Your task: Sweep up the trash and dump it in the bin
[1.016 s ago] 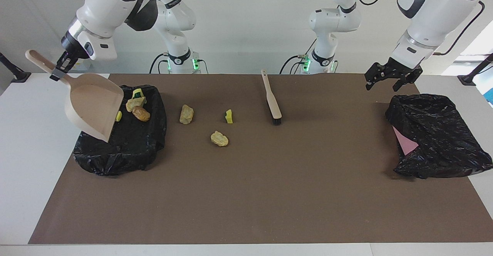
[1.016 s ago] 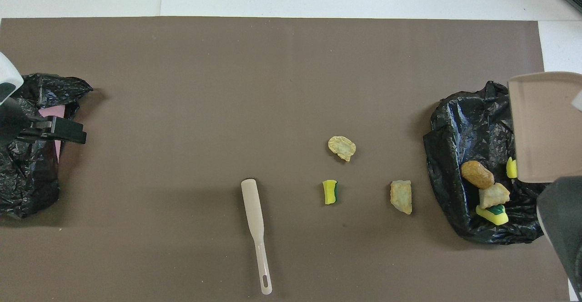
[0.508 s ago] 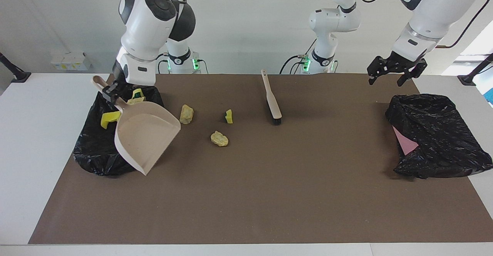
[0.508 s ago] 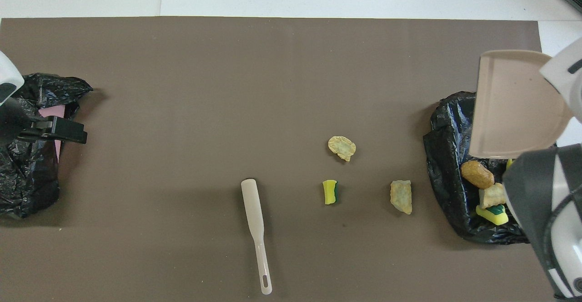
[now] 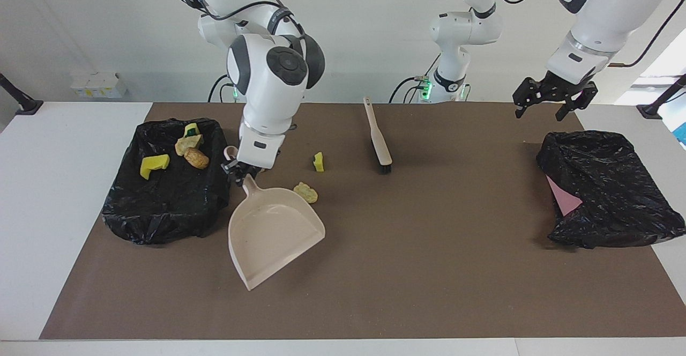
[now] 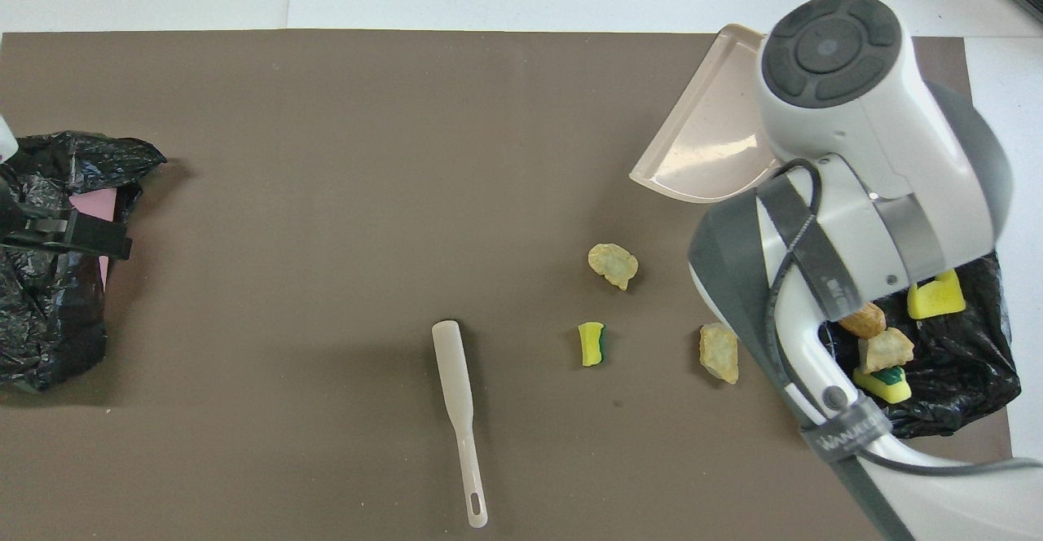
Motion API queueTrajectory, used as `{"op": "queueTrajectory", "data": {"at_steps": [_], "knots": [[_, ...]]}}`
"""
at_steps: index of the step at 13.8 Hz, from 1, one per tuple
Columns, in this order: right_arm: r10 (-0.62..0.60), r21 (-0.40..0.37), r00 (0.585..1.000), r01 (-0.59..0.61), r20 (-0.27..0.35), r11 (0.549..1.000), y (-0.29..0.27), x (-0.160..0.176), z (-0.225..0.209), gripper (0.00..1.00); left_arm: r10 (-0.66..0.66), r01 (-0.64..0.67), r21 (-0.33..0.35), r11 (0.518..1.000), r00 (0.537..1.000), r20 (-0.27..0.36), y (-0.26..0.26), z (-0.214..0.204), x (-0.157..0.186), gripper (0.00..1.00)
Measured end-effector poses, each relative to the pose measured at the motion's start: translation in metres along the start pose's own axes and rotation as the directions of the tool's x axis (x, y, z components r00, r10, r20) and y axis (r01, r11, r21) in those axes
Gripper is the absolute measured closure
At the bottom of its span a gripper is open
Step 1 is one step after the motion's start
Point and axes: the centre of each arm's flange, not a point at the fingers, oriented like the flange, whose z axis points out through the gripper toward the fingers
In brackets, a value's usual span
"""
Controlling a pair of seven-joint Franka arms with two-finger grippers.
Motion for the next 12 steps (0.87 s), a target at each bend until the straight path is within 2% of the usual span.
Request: {"op": "queueTrajectory", "data": {"at_steps": [3,5,8,10,12], "knots": [[0.221,0.091,0.975,-0.217,-0.027,0.972,-0.05,0.032,-0.007,0.67,0.001,-0.001,0.0,1.0,1.0,0.001,0.0,0.0,0.0,0.0],[0.347,0.172,0.937,-0.336,-0.038,0.926,-0.088,0.053,-0.01,0.67,0.001,-0.001,0.0,1.0,1.0,0.003,0.0,0.001,0.0,0.0],[0.5,0.252,0.864,-0.473,-0.053,0.844,-0.146,0.085,-0.002,0.67,0.002,-0.002,-0.001,1.0,1.0,0.006,0.001,0.003,0.0,0.0],[0.547,0.28,0.836,-0.514,-0.049,0.811,-0.186,0.103,0.007,0.67,0.002,-0.002,-0.001,1.0,1.0,0.008,0.001,0.003,0.0,0.0],[0.546,0.307,0.837,-0.511,-0.035,0.803,-0.217,0.112,0.008,0.67,0.002,-0.002,-0.001,1.0,1.0,0.01,0.001,0.004,0.0,0.0]]}}
